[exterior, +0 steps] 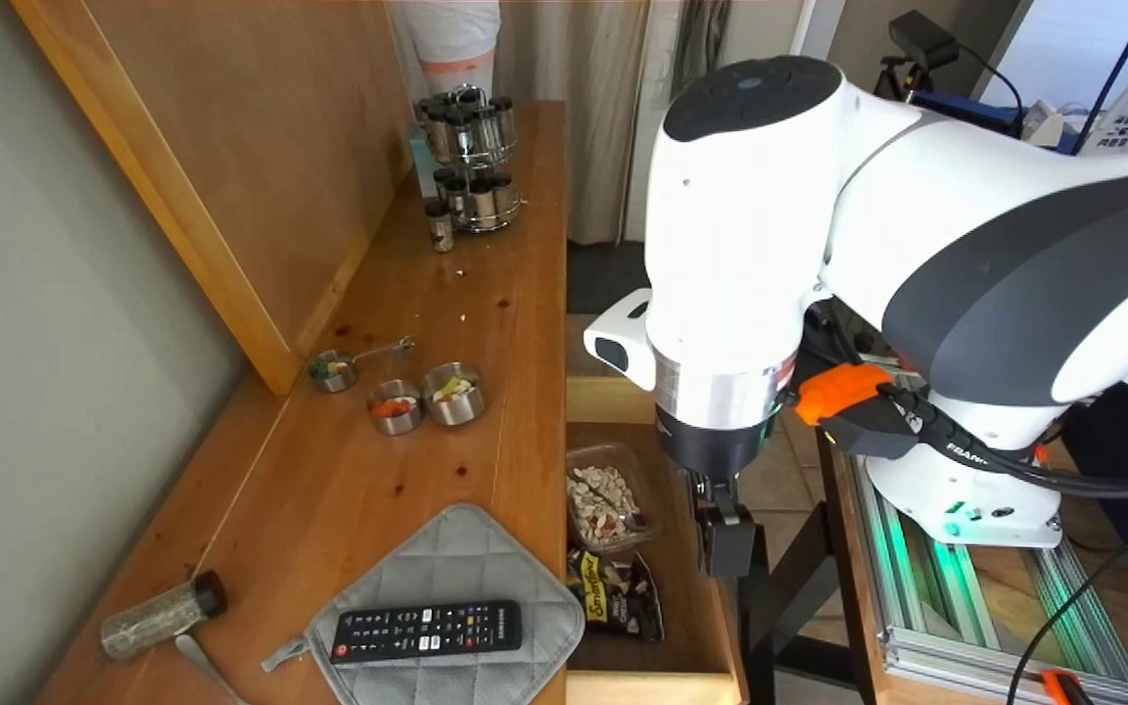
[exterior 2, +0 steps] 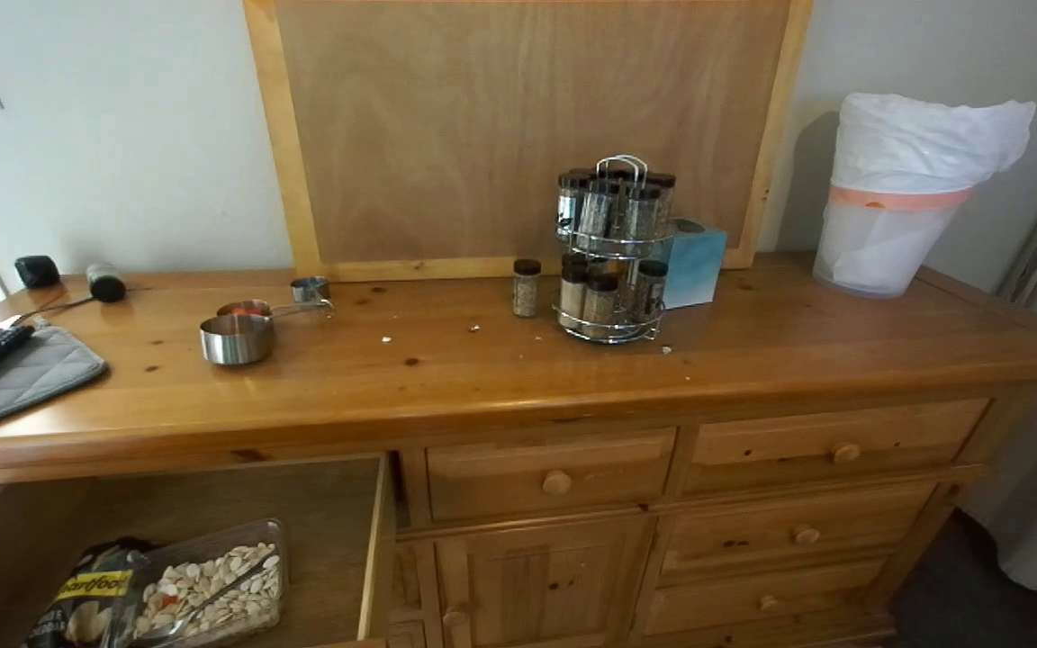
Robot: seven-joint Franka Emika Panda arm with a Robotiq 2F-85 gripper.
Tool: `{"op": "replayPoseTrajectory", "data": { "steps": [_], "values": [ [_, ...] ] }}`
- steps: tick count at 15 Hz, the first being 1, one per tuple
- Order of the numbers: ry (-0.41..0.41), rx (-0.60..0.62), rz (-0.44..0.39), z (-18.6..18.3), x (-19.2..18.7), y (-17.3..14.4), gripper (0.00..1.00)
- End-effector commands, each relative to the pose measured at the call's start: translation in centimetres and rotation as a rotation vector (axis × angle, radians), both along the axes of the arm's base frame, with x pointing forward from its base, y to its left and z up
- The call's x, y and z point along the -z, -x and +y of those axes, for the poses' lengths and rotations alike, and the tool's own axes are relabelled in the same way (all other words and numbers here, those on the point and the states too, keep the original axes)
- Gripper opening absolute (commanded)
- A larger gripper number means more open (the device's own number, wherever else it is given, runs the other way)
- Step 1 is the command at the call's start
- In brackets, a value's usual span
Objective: Take the remote control off of the cloth pot holder
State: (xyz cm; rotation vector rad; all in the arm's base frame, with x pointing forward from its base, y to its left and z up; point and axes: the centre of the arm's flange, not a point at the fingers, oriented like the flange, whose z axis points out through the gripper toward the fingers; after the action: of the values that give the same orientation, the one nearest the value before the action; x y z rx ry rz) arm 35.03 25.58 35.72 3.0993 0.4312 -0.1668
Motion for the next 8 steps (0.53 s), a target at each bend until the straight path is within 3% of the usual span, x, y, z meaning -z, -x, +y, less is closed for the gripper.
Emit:
{"op": "replayPoseTrajectory", "data": {
  "steps": [1,8],
  "values": [
    [0.0,0.0,0.0,0.0,0.0,0.0,1.0],
    [-0.01,0.025,0.008,1.5,1.1,-1.4,1.0]
  ]
}}
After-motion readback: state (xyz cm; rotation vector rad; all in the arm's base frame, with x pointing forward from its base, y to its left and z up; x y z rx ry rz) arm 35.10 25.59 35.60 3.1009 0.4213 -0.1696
